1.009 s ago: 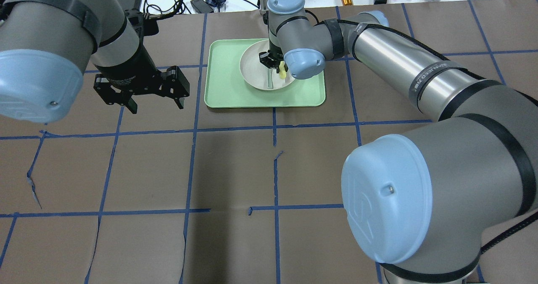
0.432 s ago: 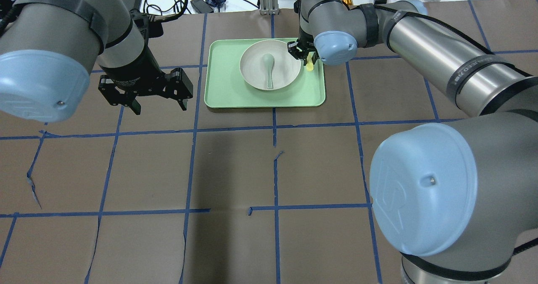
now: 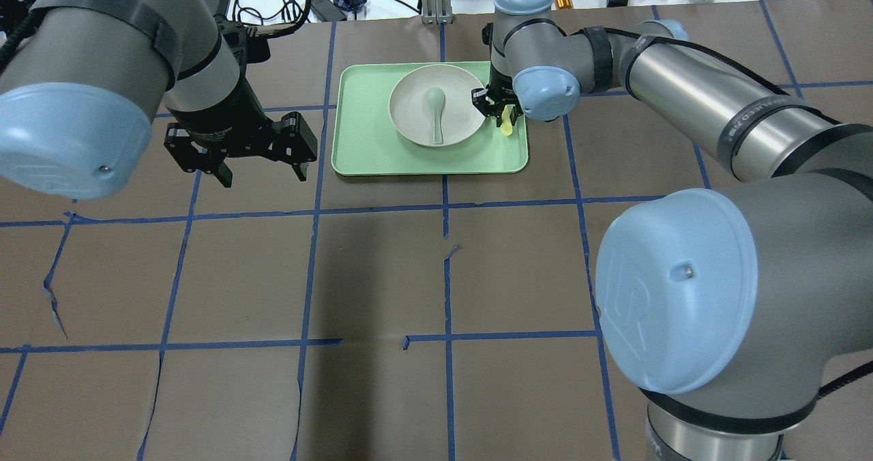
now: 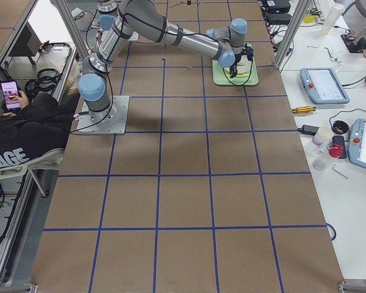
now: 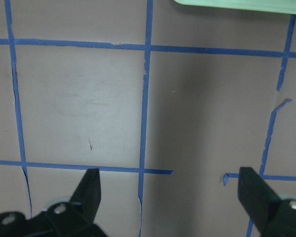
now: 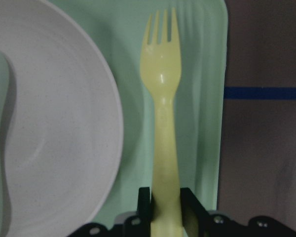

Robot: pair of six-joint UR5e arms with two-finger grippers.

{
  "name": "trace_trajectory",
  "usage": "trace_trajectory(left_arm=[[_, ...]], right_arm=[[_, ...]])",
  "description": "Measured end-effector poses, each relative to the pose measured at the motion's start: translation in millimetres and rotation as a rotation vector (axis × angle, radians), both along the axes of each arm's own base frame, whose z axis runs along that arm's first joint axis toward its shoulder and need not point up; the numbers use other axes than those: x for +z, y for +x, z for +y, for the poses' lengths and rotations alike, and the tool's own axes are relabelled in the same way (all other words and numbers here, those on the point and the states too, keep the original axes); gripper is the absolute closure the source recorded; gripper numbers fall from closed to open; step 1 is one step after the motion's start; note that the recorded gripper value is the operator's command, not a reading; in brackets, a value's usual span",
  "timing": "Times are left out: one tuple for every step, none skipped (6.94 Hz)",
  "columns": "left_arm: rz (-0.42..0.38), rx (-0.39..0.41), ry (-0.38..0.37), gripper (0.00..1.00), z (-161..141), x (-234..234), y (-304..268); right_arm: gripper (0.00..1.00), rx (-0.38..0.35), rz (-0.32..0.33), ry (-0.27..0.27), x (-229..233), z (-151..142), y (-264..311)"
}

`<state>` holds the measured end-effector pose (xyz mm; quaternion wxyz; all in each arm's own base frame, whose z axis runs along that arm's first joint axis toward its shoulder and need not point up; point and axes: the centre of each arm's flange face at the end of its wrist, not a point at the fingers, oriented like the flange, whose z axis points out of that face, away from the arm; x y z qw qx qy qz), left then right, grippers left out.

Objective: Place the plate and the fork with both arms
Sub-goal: 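Move the fork with the right gripper beside the plate and lower it onto the tray, then release the fork and raise the right gripper away from the tray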

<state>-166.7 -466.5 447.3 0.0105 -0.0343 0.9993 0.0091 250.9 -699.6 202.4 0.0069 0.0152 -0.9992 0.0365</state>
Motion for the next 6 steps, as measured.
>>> trace_trajectory(left_arm=[[0.0, 0.0, 0.0, 0.0, 0.0, 0.0, -0.1], [0.0, 0.0, 0.0, 0.0, 0.0, 0.0, -0.2], [0.0, 0.0, 0.0, 0.0, 0.0, 0.1, -0.2], [0.0, 0.0, -0.001, 0.0, 0.0, 0.3, -0.2], [0.001, 0.0, -0.001, 0.0, -0.1, 0.5, -0.3], [0.001, -0.001, -0.001, 0.0, 0.0, 0.5, -0.5]], right_arm=[[0.0, 0.001, 0.003, 0.007, -4.3, 1.3, -0.6], [0.0, 0.01, 0.005, 0.002, 0.1, 2.4, -1.1], [0.0, 0.03, 0.007, -0.004, 20.2, 6.7, -2.0], [0.0, 0.047, 0.014, 0.003, 62.9, 19.5, -5.8], [0.0, 0.055, 0.021, 0.013, 119.5, 41.3, -12.5], [0.0, 0.048, 0.024, 0.021, 180.5, 71.1, -26.1]])
